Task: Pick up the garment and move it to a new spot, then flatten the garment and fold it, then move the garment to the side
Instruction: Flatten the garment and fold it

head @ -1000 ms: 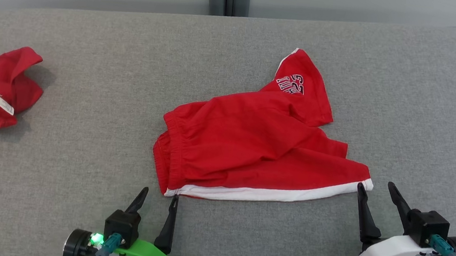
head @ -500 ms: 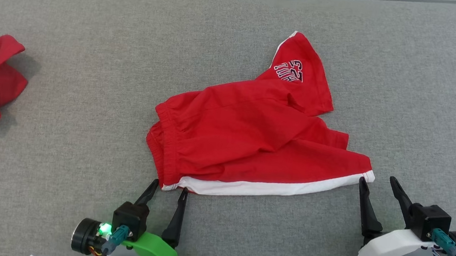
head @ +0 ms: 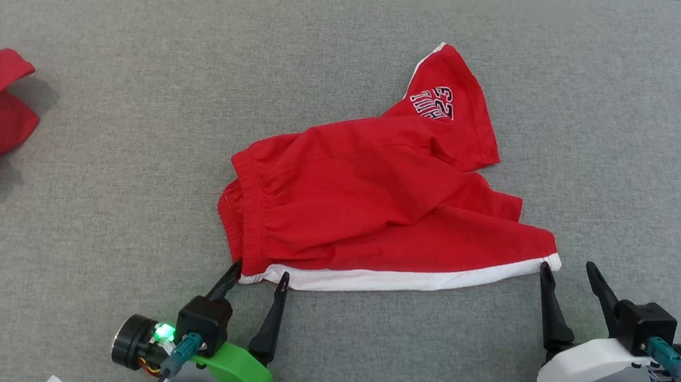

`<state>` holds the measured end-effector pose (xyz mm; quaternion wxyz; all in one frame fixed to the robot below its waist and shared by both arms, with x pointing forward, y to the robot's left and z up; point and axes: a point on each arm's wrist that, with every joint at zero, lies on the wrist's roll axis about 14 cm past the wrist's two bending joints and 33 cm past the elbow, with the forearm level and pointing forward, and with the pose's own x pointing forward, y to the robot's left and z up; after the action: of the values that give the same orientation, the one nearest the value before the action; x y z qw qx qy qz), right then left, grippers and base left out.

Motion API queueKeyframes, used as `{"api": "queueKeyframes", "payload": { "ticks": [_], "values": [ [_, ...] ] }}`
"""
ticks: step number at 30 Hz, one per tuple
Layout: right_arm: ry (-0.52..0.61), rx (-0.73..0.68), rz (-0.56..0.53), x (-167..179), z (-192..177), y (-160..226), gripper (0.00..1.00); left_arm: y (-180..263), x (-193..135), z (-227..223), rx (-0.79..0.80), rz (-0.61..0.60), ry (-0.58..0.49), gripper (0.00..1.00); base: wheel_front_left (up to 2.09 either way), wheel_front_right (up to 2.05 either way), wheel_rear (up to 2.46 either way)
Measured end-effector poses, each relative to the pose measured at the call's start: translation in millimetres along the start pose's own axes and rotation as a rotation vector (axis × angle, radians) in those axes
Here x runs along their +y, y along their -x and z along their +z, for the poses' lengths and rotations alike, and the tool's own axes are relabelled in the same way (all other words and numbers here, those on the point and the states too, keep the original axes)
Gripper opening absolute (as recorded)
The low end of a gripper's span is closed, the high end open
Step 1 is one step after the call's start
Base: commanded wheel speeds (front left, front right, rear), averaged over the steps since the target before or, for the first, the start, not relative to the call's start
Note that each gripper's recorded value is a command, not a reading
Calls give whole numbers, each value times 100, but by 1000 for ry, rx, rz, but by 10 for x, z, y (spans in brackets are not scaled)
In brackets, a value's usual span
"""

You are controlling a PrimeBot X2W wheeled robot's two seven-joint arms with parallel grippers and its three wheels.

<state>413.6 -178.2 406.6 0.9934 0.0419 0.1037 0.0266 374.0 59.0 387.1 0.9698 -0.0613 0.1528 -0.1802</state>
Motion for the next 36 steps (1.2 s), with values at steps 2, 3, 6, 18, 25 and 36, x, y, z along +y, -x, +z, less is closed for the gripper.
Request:
{"api": "queueKeyframes", "payload": {
  "ticks": [2, 3, 6, 18, 25, 36],
  "values": [
    [-23, 6, -9, -16, -21, -22, 100, -2, -7, -16, 5, -6, 3, 98, 0, 0, 0],
    [-36, 8, -13, -25, -29, -36, 100, -4, -9, -27, 8, -7, 4, 98, 0, 0, 0],
    [-38, 11, -6, 1, -33, -88, 100, -10, -15, -54, 16, -11, 7, 97, 0, 0, 0],
    [-35, 81, 45, 173, -235, -118, 0, 25, 11, -108, 33, -1, 22, 87, 0, 0, 0],
    [-45, 67, 50, 196, -190, -151, 0, 37, 10, -129, 39, -5, 25, 0, 0, 0, 0],
    [-124, -83, 48, 218, 291, -188, 0, 43, 46, 246, -75, -13, -8, 0, 0, 0, 0]
  ]
}}
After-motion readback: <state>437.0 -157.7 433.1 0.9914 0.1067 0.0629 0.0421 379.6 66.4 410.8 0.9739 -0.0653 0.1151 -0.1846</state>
